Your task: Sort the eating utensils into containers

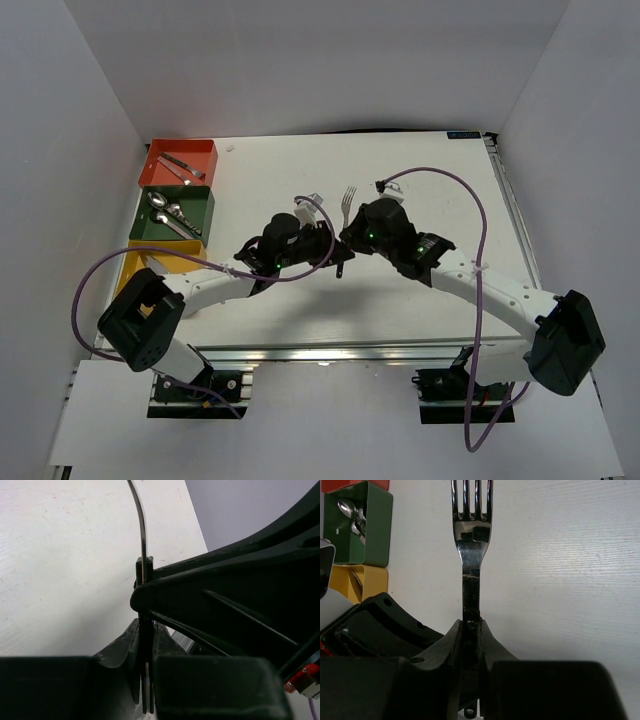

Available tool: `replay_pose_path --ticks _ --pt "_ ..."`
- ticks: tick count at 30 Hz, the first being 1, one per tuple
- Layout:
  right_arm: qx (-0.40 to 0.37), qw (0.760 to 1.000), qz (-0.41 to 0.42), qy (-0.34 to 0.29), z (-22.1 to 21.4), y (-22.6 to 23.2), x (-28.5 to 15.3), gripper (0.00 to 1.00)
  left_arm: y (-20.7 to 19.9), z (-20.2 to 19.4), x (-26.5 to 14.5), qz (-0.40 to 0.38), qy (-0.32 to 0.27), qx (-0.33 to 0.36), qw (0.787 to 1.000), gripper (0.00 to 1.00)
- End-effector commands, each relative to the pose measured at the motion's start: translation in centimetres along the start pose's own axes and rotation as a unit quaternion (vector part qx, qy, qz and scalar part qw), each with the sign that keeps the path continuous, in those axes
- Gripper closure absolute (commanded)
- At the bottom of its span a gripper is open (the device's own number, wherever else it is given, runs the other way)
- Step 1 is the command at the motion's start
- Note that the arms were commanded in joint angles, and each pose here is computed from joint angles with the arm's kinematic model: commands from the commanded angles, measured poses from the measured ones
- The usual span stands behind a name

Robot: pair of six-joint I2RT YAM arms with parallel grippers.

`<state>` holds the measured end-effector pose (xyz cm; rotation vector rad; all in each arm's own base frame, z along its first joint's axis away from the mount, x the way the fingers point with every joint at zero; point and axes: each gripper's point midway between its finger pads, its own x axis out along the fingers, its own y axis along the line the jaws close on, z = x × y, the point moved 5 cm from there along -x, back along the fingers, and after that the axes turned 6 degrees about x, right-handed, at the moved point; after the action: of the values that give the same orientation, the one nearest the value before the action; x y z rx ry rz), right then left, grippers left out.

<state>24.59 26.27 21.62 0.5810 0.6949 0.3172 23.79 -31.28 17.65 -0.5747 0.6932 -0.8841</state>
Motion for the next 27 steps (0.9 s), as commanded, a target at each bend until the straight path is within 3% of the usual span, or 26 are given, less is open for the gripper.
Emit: replay_pose_path --ticks 1,2,3,4,5,8,11,13,15,17,21,27 --pt "0.012 0.999 0.034 -0.036 1.8 1.9 -0.6 1.00 -2.0 1.0 0.3 -0.038 -0.007 0.014 0.999 0.99" --pt "0.009 0.999 0.019 -0.042 2.2 1.6 -0.8 0.94 -2.0 1.2 0.0 -0.030 -0.008 0.020 0.999 1.00" --pt "0.008 0.999 0.006 -0.049 2.5 1.3 -0.9 0.63 -1.9 1.5 -0.2 -0.013 -0.012 0.025 1.000 1.00" --pt "0.008 0.998 -0.011 -0.056 2.9 0.8 -1.2 0.22 -1.0 2.6 -0.4 0.034 -0.041 0.030 0.998 1.00" --pt "0.013 0.997 -0.044 -0.057 3.5 -0.8 -1.4 0.11 -0.8 3.4 -1.2 0.073 -0.042 0.039 0.996 1.00" --pt "0.043 0.992 -0.088 -0.078 6.0 -4.6 -2.6 0.11 2.8 5.9 -3.3 0.173 -0.061 0.002 0.983 1.00" --pt "0.059 0.987 -0.125 -0.086 6.7 -8.3 -4.2 0.11 7.8 10.4 -6.8 0.260 -0.122 -0.067 0.956 1.00" --pt "0.040 0.990 -0.113 -0.076 6.2 -9.1 -5.0 0.11 10.6 14.5 -9.8 0.300 -0.179 -0.094 0.932 1.00" --pt "0.012 0.993 -0.092 -0.068 5.9 -9.0 -5.4 0.11 14.8 17.1 -12.7 0.375 -0.212 -0.123 0.894 1.00" --pt "-0.002 0.994 -0.090 -0.054 5.2 -9.4 -5.5 0.11 16.4 20.9 -14.4 0.389 -0.247 -0.145 0.875 1.00" --pt "-0.023 0.997 -0.062 -0.034 4.2 -9.3 -6.1 0.11 23.6 27.1 -18.2 0.434 -0.286 -0.180 0.835 1.00" --pt "-0.043 0.999 -0.026 -0.010 2.5 -9.5 -6.3 0.11 31.7 33.9 -18.5 0.471 -0.271 -0.179 0.820 1.00"
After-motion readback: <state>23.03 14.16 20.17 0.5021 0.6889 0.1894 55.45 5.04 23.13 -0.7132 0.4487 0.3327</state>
